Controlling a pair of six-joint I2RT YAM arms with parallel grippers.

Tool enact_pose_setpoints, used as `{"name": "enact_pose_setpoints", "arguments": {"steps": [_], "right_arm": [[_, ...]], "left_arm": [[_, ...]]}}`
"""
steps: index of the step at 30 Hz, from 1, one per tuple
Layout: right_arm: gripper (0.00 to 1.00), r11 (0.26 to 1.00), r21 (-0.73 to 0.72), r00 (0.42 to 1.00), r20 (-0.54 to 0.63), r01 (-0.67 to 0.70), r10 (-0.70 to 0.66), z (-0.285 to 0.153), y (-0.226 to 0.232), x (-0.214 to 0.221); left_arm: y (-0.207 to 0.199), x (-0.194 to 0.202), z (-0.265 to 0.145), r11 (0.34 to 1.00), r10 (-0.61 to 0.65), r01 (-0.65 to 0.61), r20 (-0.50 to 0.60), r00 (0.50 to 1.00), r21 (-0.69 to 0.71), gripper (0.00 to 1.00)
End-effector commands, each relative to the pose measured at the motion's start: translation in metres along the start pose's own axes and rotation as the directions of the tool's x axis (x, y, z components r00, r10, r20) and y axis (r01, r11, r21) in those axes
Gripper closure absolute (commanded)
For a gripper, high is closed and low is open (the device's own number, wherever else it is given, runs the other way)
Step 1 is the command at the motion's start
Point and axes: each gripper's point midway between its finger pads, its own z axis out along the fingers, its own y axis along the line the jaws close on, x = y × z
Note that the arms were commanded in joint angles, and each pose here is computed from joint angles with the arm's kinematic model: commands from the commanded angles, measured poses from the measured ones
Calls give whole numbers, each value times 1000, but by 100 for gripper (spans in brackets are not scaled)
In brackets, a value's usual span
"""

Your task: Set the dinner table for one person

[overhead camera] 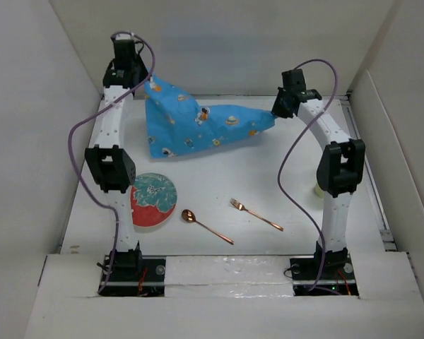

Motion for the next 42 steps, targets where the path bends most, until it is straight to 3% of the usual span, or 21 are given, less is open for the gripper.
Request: {"name": "enact_pose_setpoints", "arguments": {"steps": [1, 4, 5, 6, 9, 10, 13, 15, 17, 19, 22, 23, 25, 27, 31, 36, 41, 42], "right_arm": [[100, 999, 35, 994, 109, 2, -6, -43, 3, -37], [100, 1000, 8, 995, 100, 24, -24, -47, 6, -13], [100, 1000, -14, 994, 109, 15, -13, -48, 7, -10], [100, 999, -47, 996, 92, 20, -16, -50, 13, 1], [100, 999, -38, 1000, 26, 17, -16, -45, 4, 36], [100, 1000, -21, 1000, 11, 17, -16, -42, -1, 43], [100, 999, 40, 999, -44, 15, -14, -33, -13, 59], [100, 999, 45, 999, -44, -3, 5, -30, -17, 58], [100, 999, 43, 999, -34, -21, 23, -31, -19, 53], [100, 998, 57, 999, -39, -24, 26, -29, -26, 55], [100, 996, 89, 999, -46, -24, 28, -29, -40, 63], [100, 995, 96, 999, -39, -28, 32, -30, -45, 61], [100, 993, 115, 999, -25, -33, 36, -34, -55, 62], [100, 992, 122, 999, -31, -41, 45, -37, -60, 63], [100, 989, 146, 999, -27, -37, 41, -45, -66, 64], [100, 978, 209, 999, -41, -9, 18, -48, -82, 74], [100, 972, 234, 997, -74, 9, 9, -48, -92, 82], [100, 973, 232, 996, -91, 14, 7, -48, -92, 86]], "left_arm": [[16, 41, 28, 997, 54, -59, -77, 996, -57, 100], [20, 58, 62, 993, 67, -75, -80, 995, -90, 96], [23, 63, 68, 992, 70, -79, -90, 994, -99, 71], [24, 66, 72, 992, 70, -80, -95, 993, -101, 58], [38, 75, 67, 991, 53, -68, -131, 990, -118, 31], [41, 80, 56, 990, 47, -67, -154, 987, -125, 30], [44, 88, 17, 990, 35, -59, -186, 982, -126, 34], [34, 90, -4, 995, 39, -53, -160, 986, -84, 50], [31, 117, -34, 991, 87, -103, -181, 980, -80, 68], [40, 152, -44, 989, 101, -125, -259, 961, -78, 67], [58, 199, -36, 980, 107, -164, -396, 912, -114, 51], [59, 210, -34, 980, 109, -169, -431, 896, -103, 42], [60, 235, -14, 981, 107, -173, -502, 858, -88, 37], [61, 251, -9, 981, 105, -179, -559, 822, -80, 36], [64, 267, 15, 980, 97, -181, -581, 808, -87, 37], [61, 276, 45, 980, 80, -171, -595, 800, -98, 54], [62, 261, 76, 974, 85, -184, -534, 841, -134, 95], [55, 245, 83, 976, 84, -172, -496, 865, -133, 100]]}}
